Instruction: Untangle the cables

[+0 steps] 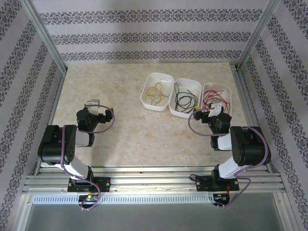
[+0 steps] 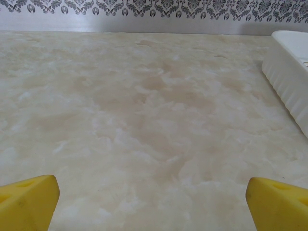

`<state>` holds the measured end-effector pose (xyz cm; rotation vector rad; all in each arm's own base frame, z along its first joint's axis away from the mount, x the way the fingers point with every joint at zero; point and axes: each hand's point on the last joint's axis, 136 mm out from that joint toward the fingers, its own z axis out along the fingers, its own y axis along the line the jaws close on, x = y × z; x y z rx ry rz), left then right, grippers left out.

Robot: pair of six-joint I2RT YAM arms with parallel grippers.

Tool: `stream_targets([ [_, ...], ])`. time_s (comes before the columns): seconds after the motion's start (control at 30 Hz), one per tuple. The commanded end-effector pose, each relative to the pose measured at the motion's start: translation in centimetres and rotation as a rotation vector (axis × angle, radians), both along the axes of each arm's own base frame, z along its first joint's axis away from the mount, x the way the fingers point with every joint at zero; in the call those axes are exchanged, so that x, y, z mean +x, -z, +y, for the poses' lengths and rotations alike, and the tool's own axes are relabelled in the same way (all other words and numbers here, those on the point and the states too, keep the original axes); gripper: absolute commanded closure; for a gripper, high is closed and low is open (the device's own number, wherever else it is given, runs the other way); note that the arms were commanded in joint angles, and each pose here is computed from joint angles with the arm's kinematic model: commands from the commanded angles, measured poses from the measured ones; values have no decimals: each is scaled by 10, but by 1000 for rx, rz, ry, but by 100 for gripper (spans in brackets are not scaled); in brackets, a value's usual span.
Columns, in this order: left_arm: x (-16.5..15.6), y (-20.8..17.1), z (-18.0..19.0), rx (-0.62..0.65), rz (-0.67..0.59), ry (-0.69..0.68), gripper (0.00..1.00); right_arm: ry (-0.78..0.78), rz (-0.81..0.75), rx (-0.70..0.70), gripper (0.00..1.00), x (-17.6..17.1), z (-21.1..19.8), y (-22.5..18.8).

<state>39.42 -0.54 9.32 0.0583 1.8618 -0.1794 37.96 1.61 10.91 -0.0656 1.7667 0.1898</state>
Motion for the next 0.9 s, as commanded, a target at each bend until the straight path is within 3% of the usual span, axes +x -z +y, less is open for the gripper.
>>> stream_targets([
  [0.0,-1,1,2,6,1,-1,1,106,13,33,2,6,-19,-2],
  [0.23,-1,1,2,5,2,2,1,183,37,9,2,7,-28,2],
  [0.87,-1,2,1,6,6,5,1,182,37,9,2,7,-28,2],
])
